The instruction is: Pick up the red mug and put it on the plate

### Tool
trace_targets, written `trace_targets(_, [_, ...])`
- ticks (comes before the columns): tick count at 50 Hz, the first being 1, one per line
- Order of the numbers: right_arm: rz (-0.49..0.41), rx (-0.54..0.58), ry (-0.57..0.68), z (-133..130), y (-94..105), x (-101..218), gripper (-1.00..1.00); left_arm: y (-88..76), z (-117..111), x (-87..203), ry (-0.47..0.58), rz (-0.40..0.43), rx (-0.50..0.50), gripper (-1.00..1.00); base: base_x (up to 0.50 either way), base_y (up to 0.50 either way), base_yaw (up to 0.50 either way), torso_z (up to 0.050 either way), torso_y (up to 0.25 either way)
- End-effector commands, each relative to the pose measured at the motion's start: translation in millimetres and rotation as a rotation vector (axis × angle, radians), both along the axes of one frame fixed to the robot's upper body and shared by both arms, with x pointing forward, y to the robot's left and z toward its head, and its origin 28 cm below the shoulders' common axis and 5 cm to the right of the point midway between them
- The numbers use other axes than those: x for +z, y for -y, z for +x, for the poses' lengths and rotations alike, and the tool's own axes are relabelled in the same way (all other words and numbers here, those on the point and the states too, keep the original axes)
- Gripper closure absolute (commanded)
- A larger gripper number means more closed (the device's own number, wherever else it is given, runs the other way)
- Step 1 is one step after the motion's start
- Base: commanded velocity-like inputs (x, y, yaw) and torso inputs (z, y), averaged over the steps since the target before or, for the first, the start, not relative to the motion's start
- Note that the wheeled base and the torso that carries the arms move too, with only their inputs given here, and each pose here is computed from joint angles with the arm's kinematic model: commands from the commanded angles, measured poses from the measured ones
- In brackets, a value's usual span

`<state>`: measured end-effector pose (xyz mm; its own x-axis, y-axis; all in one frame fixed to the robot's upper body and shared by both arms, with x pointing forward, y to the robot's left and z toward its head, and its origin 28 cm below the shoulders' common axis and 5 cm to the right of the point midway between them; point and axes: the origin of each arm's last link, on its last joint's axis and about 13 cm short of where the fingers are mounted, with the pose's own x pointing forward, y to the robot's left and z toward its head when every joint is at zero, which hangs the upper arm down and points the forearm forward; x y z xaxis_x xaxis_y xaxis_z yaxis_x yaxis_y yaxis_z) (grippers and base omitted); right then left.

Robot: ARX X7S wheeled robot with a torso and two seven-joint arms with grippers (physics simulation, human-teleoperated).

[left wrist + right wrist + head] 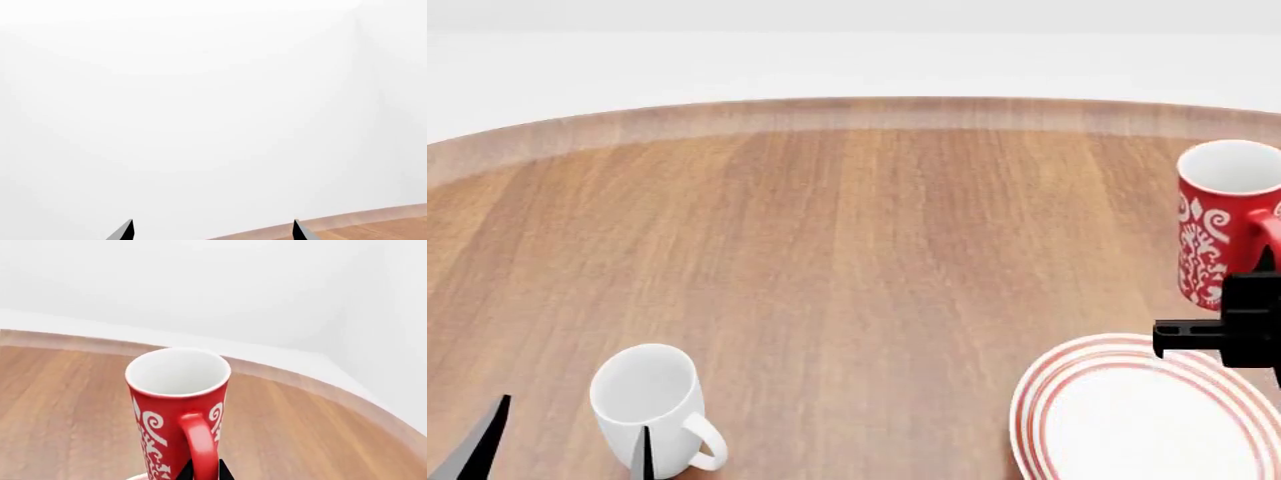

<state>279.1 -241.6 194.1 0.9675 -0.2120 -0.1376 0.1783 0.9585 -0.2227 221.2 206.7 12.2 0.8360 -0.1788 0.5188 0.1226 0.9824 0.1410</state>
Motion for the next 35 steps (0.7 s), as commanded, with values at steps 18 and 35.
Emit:
trace_targets(18, [0.037, 0.018, -0.053, 40.0, 25.3, -17.5, 1.00, -0.1, 0.2, 0.0, 0.010, 0.006, 0.004, -1.00, 0.00, 0.00, 0.00, 0.000, 0.001])
trace_targets(35, [0.121, 0.083, 0.085, 44.9, 24.0, -39.5, 1.00, -0.1, 0.3, 0.1, 0.016, 0.011, 0.005, -1.00, 0.00, 0.00, 0.00, 0.000, 0.000])
